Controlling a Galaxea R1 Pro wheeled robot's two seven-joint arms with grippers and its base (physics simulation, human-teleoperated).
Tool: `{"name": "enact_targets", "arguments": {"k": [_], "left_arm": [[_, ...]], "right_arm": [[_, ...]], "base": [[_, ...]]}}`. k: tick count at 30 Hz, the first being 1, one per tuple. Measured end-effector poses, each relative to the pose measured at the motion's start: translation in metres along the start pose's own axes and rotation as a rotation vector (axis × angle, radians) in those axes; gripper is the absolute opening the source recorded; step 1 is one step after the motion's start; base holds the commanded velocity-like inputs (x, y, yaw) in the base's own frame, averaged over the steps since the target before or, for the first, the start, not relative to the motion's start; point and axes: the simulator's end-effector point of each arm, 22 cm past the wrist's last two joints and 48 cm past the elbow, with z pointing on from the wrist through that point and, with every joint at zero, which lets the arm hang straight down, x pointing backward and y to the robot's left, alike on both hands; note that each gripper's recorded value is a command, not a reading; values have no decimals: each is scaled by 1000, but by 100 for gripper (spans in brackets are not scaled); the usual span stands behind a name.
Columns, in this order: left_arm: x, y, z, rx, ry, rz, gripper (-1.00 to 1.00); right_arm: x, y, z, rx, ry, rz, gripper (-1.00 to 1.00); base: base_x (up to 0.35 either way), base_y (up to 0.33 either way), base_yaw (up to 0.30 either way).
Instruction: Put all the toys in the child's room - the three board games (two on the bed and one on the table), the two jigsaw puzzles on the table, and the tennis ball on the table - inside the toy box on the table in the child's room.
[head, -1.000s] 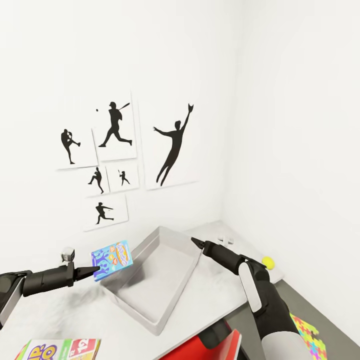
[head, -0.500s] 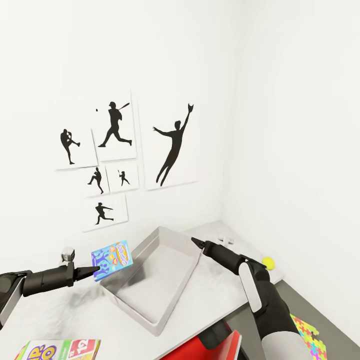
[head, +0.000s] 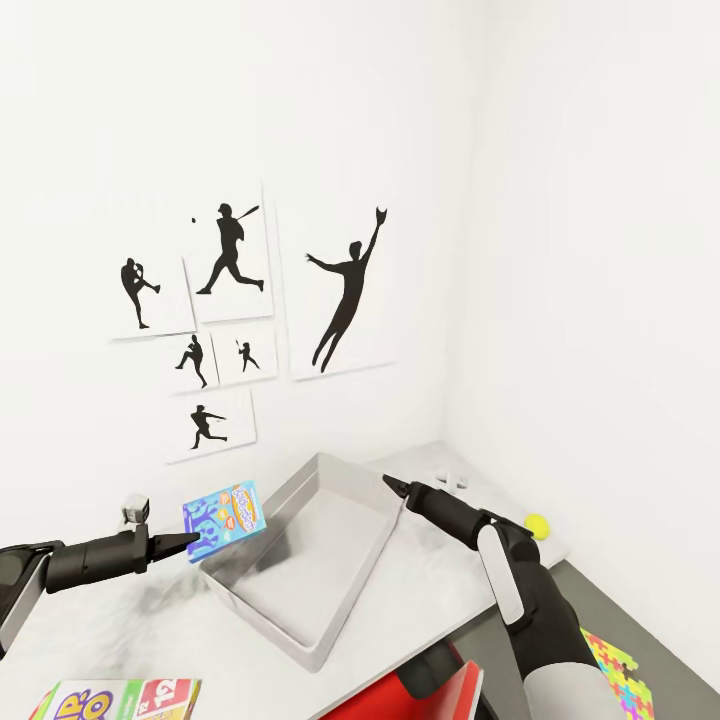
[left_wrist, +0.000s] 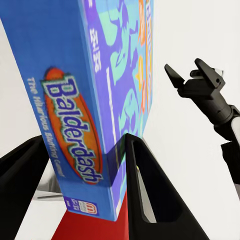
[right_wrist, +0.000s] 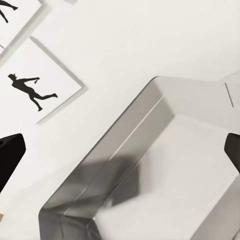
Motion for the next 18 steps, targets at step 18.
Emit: {"name": "enact_targets", "arguments": {"k": [18], "left_arm": [[0, 0, 0, 1, 0, 1, -100]], "right_arm": [[-1, 0, 0, 0, -1, -1, 100]], "base": [[0, 0, 0]]}}
